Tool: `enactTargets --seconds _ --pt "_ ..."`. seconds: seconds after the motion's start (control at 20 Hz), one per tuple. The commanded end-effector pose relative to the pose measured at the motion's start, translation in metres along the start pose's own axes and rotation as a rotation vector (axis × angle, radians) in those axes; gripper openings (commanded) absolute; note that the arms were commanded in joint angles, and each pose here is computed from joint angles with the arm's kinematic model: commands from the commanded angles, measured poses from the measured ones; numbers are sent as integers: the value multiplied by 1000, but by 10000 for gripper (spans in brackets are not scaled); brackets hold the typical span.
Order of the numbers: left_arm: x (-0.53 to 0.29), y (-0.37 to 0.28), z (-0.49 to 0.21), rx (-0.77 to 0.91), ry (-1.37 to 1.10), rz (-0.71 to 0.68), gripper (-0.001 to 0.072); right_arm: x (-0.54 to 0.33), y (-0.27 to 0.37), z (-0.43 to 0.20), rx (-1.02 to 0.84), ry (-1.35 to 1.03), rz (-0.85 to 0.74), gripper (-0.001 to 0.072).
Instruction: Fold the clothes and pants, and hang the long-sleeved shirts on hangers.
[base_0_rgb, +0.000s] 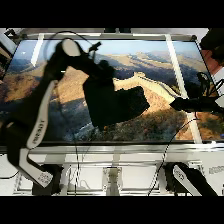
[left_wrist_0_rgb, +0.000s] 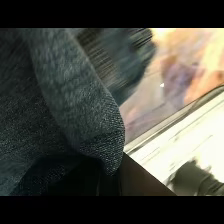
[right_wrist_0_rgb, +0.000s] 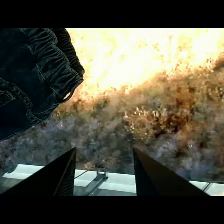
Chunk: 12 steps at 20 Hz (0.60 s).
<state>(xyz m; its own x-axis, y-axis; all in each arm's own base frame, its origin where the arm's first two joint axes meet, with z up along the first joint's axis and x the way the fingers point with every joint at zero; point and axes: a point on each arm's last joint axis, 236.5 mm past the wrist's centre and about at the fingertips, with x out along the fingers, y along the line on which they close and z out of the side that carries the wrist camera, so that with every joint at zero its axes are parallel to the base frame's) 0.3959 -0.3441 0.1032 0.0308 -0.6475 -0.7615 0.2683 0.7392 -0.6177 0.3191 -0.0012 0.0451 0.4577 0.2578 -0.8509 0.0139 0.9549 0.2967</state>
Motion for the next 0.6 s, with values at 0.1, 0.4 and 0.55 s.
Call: enactTargets --seconds 0.1,0.4,0.55 --pt "71 -54 21 -11 -36 -183 27 0 0 0 0 -2 -1 398" --pt "103 -88 25 25 -72 -308 27 1 -2 4 0 -16 -8 397" --pt "120 -95 18 22 -58 -330 67 1 -2 4 0 -16 -8 398"
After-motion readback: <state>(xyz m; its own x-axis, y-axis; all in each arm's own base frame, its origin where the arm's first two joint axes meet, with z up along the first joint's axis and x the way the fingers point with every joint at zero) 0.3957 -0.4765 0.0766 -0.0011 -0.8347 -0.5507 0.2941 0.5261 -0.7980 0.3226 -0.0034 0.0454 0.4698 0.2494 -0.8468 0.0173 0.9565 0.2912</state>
